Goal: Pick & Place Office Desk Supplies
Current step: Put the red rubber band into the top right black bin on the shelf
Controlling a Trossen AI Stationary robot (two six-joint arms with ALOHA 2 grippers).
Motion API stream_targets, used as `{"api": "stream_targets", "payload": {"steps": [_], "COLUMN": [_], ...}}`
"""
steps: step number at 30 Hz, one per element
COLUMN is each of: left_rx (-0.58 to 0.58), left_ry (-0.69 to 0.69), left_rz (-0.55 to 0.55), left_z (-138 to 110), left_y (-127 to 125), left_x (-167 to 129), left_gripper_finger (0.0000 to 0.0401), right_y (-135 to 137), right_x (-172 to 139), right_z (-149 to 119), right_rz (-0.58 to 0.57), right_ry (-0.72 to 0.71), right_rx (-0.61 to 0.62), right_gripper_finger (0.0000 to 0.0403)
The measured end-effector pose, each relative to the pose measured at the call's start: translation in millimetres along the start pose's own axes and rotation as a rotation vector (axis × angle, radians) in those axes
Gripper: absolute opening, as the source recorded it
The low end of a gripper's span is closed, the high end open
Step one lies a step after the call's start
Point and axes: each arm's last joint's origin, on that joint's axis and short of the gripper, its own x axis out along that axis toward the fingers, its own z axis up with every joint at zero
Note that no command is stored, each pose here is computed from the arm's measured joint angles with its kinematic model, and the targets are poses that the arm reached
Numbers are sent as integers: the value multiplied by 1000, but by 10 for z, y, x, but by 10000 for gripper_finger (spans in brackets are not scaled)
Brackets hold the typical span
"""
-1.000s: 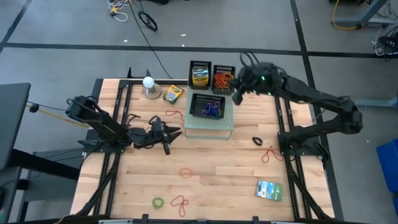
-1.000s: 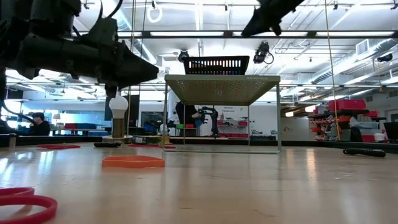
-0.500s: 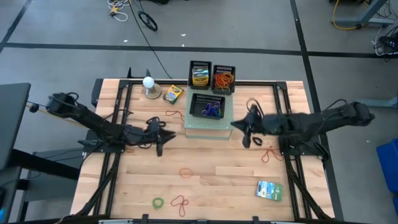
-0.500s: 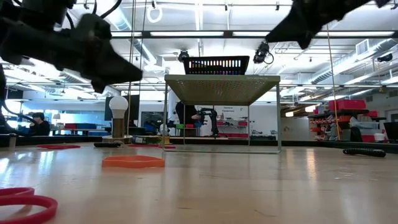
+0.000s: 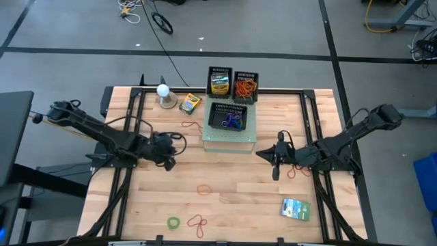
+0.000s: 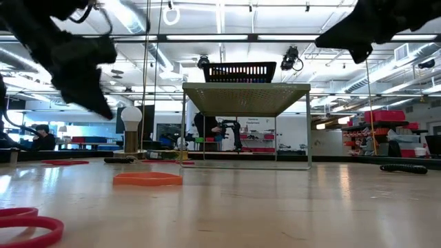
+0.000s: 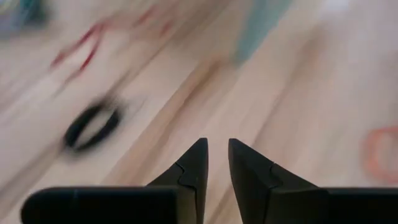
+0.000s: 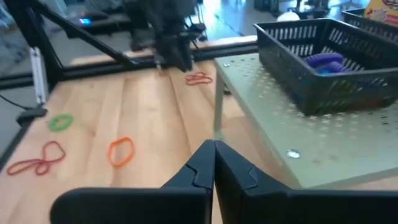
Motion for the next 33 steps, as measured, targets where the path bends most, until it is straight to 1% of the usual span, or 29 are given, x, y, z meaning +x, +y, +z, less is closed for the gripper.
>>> {"api": "stream_targets", "payload": {"steps": [3, 6, 9, 12, 14, 16, 21, 27, 30, 33], "left_rx": [-77, -151, -212, -240, -253, -241, -215, -197, -182, -176], "left_ry": [136, 217, 248, 253, 278, 318, 383, 466, 513, 542], "left_rz": [81, 152, 212, 255, 289, 321, 393, 353, 374, 371], "left_z": [-50, -107, -144, -144, -136, -133, -108, -97, -120, -168], "left_y": [77, 149, 199, 224, 258, 283, 360, 368, 398, 444], "left_x": [-57, -90, -105, -72, -33, 38, 208, 364, 418, 468], "left_gripper_finger": [81, 106, 139, 174, 193, 203, 203, 182, 172, 170], "right_y": [-17, -43, -45, -36, -29, -23, -8, -8, -8, -8], "right_x": [6, 11, 11, 6, 2, -2, -10, -10, -10, -10], "right_z": [-117, -201, -204, -187, -184, -183, -181, -181, -182, -181], "right_rz": [15, 17, 20, 27, 32, 36, 46, 46, 46, 47], "right_ry": [-40, -54, -65, -81, -85, -87, -90, -90, -89, -90], "right_rx": [23, 31, 43, 54, 53, 53, 54, 56, 57, 58], "right_gripper_finger": [15, 15, 15, 15, 15, 15, 15, 15, 15, 15]}}
